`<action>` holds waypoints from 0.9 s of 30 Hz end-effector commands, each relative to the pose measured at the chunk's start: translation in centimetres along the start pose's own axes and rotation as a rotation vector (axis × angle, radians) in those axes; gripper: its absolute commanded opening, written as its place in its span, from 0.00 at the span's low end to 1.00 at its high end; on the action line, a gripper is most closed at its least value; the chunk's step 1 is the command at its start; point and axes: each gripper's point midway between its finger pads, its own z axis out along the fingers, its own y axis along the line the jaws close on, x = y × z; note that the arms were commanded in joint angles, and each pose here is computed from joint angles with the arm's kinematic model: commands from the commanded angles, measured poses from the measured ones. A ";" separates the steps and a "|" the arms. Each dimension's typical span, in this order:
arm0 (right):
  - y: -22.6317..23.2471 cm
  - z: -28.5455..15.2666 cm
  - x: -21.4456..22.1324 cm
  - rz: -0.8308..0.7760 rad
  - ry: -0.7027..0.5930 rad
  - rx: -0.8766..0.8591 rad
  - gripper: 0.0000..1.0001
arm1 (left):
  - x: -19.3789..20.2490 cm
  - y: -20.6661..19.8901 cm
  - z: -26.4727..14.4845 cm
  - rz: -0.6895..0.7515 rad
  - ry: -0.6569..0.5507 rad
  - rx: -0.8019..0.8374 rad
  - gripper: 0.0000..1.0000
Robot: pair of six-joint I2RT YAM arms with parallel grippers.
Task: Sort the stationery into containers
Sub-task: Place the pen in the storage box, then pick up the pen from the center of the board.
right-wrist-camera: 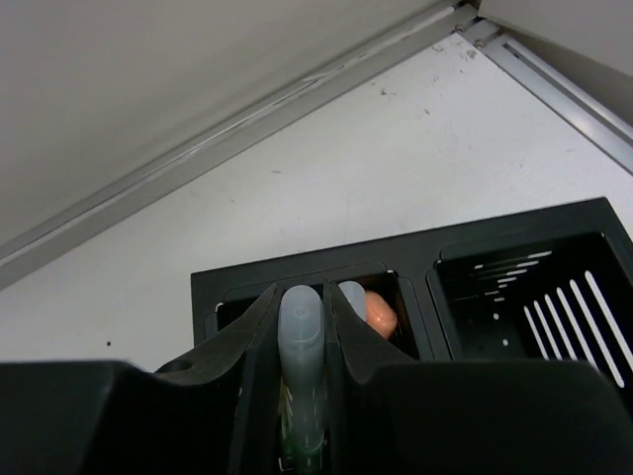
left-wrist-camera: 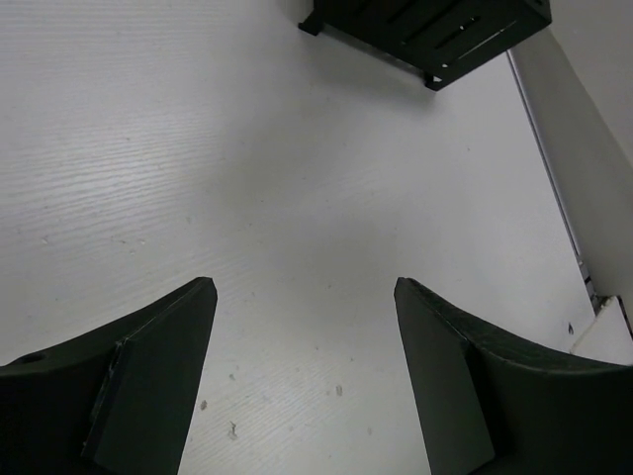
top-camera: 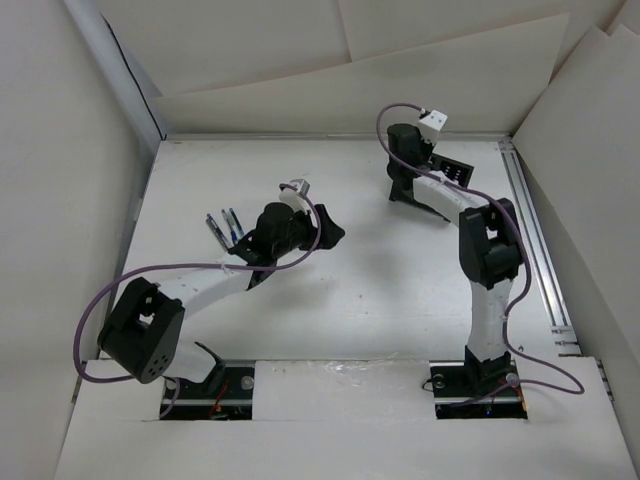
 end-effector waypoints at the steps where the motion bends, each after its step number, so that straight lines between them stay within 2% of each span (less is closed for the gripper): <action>1: 0.2 -2.4 -2.1 0.060 -0.031 -0.007 0.24 | -2.2 0.4 -1.1 -0.006 -0.087 -0.051 0.70; 5: 0.0 -3.7 -3.3 0.083 -0.040 -0.024 0.48 | -2.6 1.2 -1.5 -0.008 -0.108 -0.101 0.70; 9: 0.6 -6.1 -7.3 0.144 -0.049 -0.118 0.76 | -3.4 2.4 -2.1 -0.009 -0.144 -0.183 0.68; 13: 0.8 -8.5 -9.7 0.188 -0.011 -0.219 0.88 | -4.0 4.6 -2.6 -0.029 -0.186 -0.313 0.64; 14: 1.3 -9.2 -9.8 0.196 0.016 -0.268 0.88 | -4.8 5.2 -2.8 -0.042 -0.220 -0.354 0.62; 15: 1.2 -9.8 -10.1 0.209 0.029 -0.282 0.90 | -4.5 5.8 -3.0 -0.039 -0.213 -0.386 0.59; 16: 0.5 -10.7 -9.9 0.235 0.061 -0.289 0.90 | -5.2 5.8 -3.2 -0.055 -0.234 -0.406 0.52; 17: 0.3 -11.3 -9.6 0.247 0.081 -0.309 0.88 | -5.3 6.3 -3.2 -0.070 -0.238 -0.436 0.49; 18: 0.7 -12.2 -8.9 0.255 0.122 -0.371 0.83 | -5.3 7.0 -3.2 -0.066 -0.243 -0.482 0.47; 19: 0.1 -12.7 -5.9 0.230 0.184 -0.387 0.74 | -5.0 7.7 -3.3 -0.069 -0.227 -0.519 0.43; 20: 0.0 -14.2 -7.2 0.305 0.178 -0.444 0.42 | -5.6 8.2 -3.3 -0.079 -0.237 -0.554 0.36; 21: 0.1 -15.0 -6.3 0.316 0.205 -0.492 0.22 | -5.9 8.6 -3.4 -0.091 -0.252 -0.588 0.32; 22: 0.9 -16.8 -5.2 0.324 0.257 -0.585 0.08 | -5.4 9.2 -3.5 -0.093 -0.232 -0.622 0.29; 23: 0.6 -18.2 -3.7 0.341 0.289 -0.624 0.00 | -5.8 9.7 -3.5 -0.107 -0.237 -0.649 0.26; 24: 0.8 -19.3 -2.8 0.337 0.309 -0.669 0.00 | -6.1 10.9 -4.0 -0.130 -0.241 -0.680 0.16; 25: 1.4 -21.0 -1.8 0.322 0.344 -0.731 0.00 | -6.2 11.5 -3.9 -0.156 -0.239 -0.693 0.14; 27: 0.8 -22.5 0.0 0.296 0.372 -0.749 0.00 | -6.4 12.9 -4.2 -0.191 -0.227 -0.709 0.13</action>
